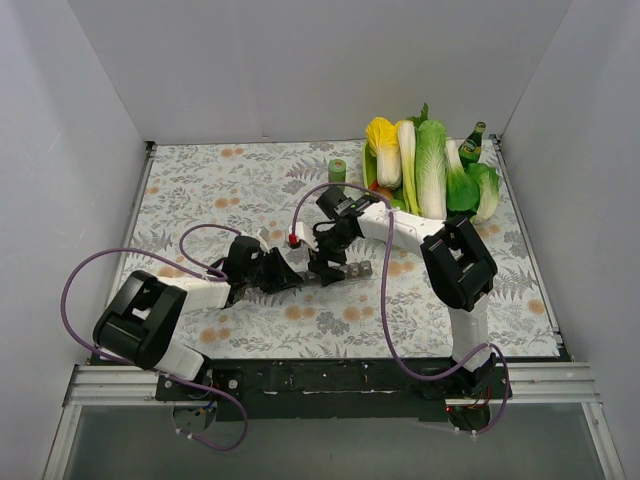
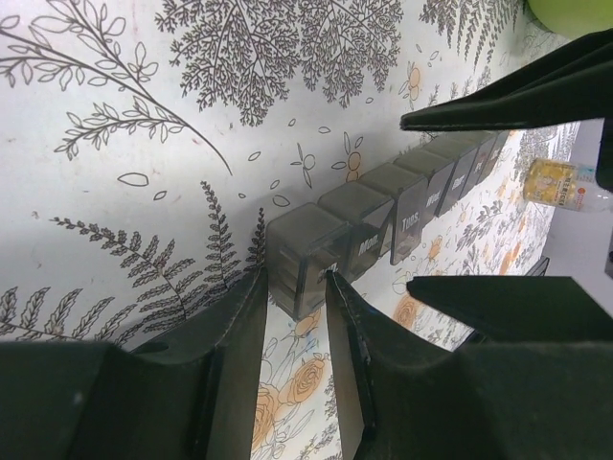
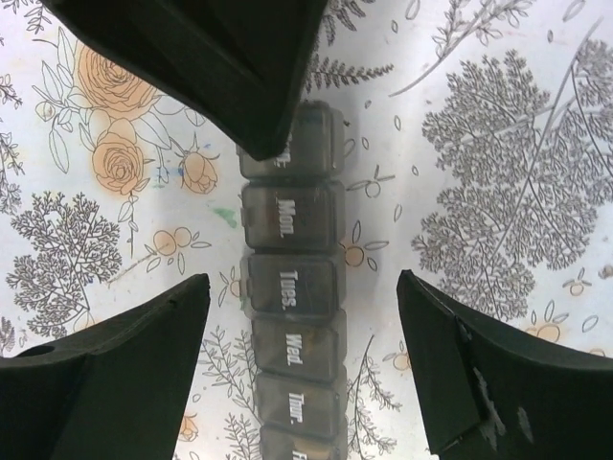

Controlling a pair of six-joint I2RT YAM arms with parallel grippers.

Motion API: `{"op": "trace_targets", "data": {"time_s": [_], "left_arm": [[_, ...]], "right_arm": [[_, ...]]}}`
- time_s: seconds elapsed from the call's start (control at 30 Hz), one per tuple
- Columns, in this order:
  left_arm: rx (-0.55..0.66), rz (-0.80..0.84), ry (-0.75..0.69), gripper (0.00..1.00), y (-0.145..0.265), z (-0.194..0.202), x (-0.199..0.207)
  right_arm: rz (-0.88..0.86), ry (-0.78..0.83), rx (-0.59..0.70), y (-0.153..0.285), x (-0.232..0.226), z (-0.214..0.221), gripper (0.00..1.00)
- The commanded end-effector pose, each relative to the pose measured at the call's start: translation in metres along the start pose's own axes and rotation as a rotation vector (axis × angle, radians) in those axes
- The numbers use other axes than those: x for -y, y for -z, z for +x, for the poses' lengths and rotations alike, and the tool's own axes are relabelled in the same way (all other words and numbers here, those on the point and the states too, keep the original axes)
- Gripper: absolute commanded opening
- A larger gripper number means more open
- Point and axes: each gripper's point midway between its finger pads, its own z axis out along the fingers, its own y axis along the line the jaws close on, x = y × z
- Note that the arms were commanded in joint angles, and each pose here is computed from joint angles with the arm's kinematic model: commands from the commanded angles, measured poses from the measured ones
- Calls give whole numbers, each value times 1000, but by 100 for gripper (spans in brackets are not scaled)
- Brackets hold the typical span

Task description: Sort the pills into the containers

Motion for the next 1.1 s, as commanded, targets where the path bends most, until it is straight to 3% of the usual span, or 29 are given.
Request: {"op": "trace_targets", "data": {"time_s": [0.0,0.27,0.6,1.07], "left_arm": [[-63,-131,9,30,0,19,-33],[-66,-128,13,30,0,20,-32],[-68,-126,15,30,-1,20,-31],[-76,-130,14,30,-2,21,-33]], "right_arm": [[41,84,-12,1,3,-9,88],[89,98,-59,-7,11,-5,89],[109,92,-45,-6,12,-11,81],[205,105,-13,15,24,-31,78]]}}
